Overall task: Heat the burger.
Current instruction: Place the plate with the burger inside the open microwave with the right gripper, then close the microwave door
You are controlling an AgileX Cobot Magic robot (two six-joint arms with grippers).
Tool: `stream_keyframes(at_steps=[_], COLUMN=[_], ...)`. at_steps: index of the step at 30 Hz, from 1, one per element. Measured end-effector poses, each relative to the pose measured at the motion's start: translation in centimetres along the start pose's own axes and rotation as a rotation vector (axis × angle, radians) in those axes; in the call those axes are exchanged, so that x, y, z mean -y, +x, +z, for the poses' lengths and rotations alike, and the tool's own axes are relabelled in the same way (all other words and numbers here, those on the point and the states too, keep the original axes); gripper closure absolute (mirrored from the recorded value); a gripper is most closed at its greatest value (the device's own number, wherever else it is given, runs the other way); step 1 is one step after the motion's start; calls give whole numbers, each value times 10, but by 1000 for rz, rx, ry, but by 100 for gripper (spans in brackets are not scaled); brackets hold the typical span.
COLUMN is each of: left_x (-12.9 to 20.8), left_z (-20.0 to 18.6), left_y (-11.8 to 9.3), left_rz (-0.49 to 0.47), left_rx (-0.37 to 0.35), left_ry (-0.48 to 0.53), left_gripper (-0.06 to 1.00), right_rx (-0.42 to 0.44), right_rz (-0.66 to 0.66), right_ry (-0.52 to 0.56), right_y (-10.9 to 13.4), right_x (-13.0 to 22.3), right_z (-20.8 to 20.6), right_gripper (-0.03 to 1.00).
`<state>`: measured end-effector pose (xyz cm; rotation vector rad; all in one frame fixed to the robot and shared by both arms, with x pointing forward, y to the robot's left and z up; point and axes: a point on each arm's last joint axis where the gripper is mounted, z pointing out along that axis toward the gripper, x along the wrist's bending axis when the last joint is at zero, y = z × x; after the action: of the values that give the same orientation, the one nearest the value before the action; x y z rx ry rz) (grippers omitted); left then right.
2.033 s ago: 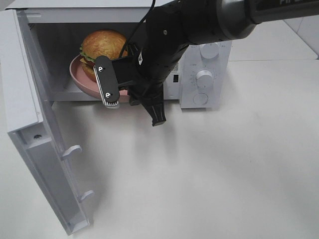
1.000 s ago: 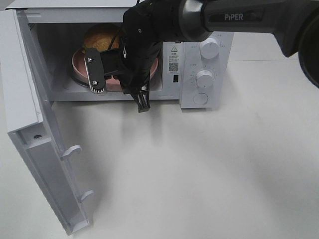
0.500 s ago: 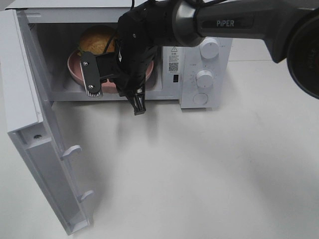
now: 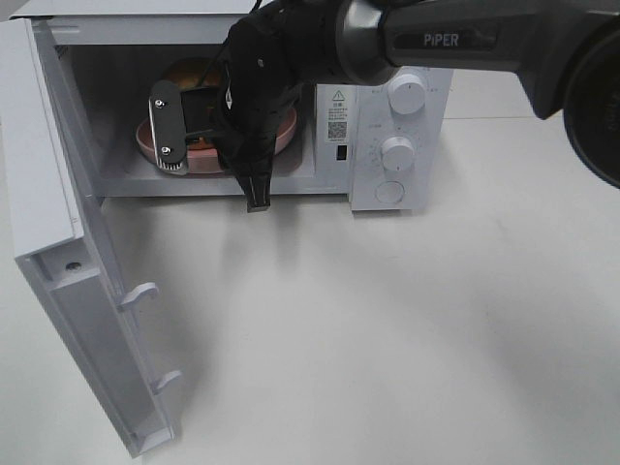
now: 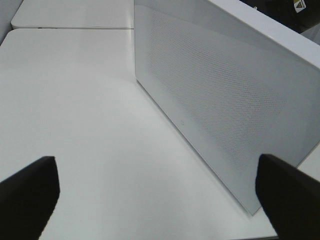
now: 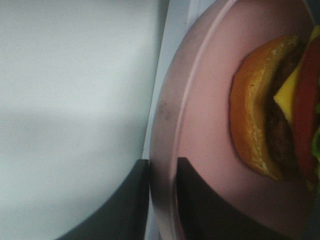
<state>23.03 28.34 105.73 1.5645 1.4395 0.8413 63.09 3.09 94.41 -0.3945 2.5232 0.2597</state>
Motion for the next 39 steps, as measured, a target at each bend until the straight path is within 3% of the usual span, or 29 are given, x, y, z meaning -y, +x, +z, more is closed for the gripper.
stream_keyframes(at_steps=[2,7,24,39], left_x=[0,0,0,0], left_z=[0,0,0,0], left_y=[0,0,0,0], left_rz=[0,0,0,0], left_rx=[0,0,0,0], left_ry=[0,0,0,0], left_gripper=[-4,-4,-4,-4], right_rx=[6,3,-8,32], right_rz=[1,18,93,90], right_ry=[-3,0,6,-46], right_y=[-1,-1,0,22], right_x=[0,0,1,9], right_z=[-1,-2,-3,-22], right_gripper=[65,59,55,24])
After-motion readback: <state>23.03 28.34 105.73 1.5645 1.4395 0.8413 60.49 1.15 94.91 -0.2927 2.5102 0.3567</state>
